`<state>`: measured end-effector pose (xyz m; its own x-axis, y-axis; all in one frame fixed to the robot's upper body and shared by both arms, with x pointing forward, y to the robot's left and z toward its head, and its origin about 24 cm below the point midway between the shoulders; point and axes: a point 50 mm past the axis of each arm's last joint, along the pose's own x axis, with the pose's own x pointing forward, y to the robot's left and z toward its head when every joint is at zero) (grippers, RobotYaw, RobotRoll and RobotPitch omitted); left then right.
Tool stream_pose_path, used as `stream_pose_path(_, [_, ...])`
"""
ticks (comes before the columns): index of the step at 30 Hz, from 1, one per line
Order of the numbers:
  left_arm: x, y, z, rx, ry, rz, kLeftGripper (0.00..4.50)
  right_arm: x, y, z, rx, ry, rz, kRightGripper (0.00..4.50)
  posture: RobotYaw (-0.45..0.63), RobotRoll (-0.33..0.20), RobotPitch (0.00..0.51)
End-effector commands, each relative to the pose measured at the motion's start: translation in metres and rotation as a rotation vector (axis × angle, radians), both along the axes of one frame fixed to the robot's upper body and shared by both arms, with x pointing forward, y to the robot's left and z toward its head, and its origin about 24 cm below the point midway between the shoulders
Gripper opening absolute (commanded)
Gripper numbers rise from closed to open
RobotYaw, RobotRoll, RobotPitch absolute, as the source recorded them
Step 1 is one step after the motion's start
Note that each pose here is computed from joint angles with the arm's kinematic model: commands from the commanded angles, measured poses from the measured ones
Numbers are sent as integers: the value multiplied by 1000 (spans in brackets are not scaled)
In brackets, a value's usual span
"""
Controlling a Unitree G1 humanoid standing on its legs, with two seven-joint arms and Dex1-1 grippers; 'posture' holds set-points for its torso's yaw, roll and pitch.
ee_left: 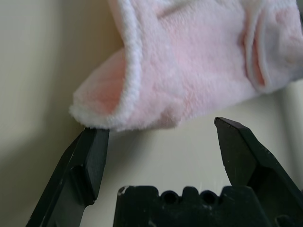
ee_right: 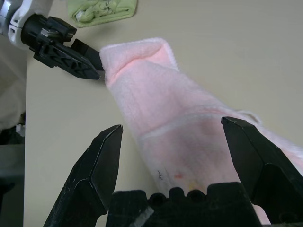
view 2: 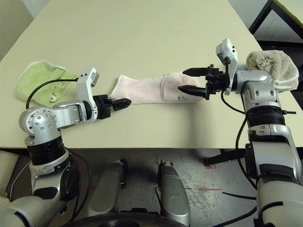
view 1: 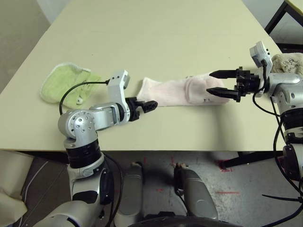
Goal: Fold the towel and set it aside.
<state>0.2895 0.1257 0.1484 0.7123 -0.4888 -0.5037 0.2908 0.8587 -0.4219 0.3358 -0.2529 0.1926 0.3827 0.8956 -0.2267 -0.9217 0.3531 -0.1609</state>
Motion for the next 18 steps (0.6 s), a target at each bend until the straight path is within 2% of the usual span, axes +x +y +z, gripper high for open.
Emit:
stream_pose_path(1, [5,8,-12,47,88,100,4467,-5,-8,3,1,-2,-5,4500,93,0,173])
stream_pose_path(3, [12,10,-14,52,78,171,4307,-7,-11,3,1,2,-12,4500,89,0,171])
stream_pose_path(6, [18,13,-14,55,52,241,3545,-10,-14,1,3,14,-21,4500,85,0,170])
stream_pose_path(15, [21,32,-3,150,-57,342,11,-15,-29,-2,-5,47,-60,4500,90,0,166])
stream_pose_path(18, [21,33,8,186,-116,340,11,-16,-32,-2,-13,49,-65,4500,94,0,165])
